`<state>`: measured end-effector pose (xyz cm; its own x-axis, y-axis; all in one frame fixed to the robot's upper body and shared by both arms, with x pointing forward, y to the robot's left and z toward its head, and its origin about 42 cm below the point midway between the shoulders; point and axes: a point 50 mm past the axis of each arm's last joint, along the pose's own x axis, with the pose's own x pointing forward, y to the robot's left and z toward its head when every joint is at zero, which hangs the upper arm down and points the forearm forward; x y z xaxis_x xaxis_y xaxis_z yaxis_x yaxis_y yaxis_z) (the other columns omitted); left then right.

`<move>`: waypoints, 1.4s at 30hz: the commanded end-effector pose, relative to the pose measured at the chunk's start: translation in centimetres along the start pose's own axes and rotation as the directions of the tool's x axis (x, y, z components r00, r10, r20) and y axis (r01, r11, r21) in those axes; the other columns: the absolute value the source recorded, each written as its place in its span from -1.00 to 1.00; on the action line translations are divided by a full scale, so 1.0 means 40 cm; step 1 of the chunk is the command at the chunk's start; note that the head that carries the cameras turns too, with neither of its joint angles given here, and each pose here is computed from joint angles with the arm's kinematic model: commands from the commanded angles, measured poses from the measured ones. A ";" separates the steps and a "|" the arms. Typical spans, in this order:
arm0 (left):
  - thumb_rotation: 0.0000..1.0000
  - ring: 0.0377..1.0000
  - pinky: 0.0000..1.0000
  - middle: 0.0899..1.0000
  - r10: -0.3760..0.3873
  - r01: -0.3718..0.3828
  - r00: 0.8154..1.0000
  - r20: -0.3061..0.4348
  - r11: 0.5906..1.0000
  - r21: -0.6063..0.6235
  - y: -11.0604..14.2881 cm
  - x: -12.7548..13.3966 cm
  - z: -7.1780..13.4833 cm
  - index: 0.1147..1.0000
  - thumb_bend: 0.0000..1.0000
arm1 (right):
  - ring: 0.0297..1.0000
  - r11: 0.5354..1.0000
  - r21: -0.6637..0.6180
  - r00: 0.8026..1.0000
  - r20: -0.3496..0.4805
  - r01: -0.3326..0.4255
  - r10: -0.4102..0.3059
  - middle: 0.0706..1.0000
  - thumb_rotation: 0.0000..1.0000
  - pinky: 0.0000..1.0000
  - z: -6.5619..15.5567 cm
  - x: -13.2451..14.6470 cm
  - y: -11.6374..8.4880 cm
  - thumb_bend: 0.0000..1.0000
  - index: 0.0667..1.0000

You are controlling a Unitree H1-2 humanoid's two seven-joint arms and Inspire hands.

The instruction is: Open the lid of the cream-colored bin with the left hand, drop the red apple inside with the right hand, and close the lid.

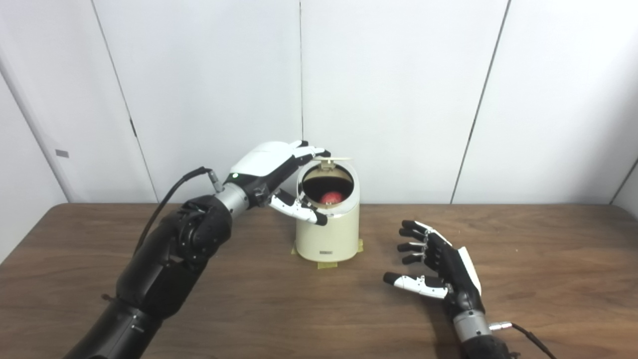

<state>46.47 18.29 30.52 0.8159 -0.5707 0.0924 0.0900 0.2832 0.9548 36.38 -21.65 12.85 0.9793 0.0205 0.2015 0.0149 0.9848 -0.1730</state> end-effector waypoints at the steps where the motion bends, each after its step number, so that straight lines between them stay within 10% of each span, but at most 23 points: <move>1: -0.08 1.00 0.92 0.85 0.061 -0.064 0.997 0.049 0.996 0.068 0.073 0.011 0.024 0.81 0.97 | 0.30 1.000 0.002 0.997 0.082 0.009 -0.009 0.48 -0.72 0.09 0.047 0.027 -0.002 0.59 0.48; 42: -0.22 1.00 1.00 0.78 -0.031 0.014 0.994 0.103 0.988 0.156 0.028 -0.031 0.068 0.76 0.96 | 0.31 1.000 0.008 0.998 0.067 0.003 -0.004 0.49 -0.67 0.11 0.066 0.029 0.010 0.63 0.50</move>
<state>44.03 17.58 30.02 0.7722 -0.6343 0.0367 0.0789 0.1530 0.9851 36.33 -21.16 13.45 0.9805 0.0216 0.1953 0.0126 0.9850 -0.1720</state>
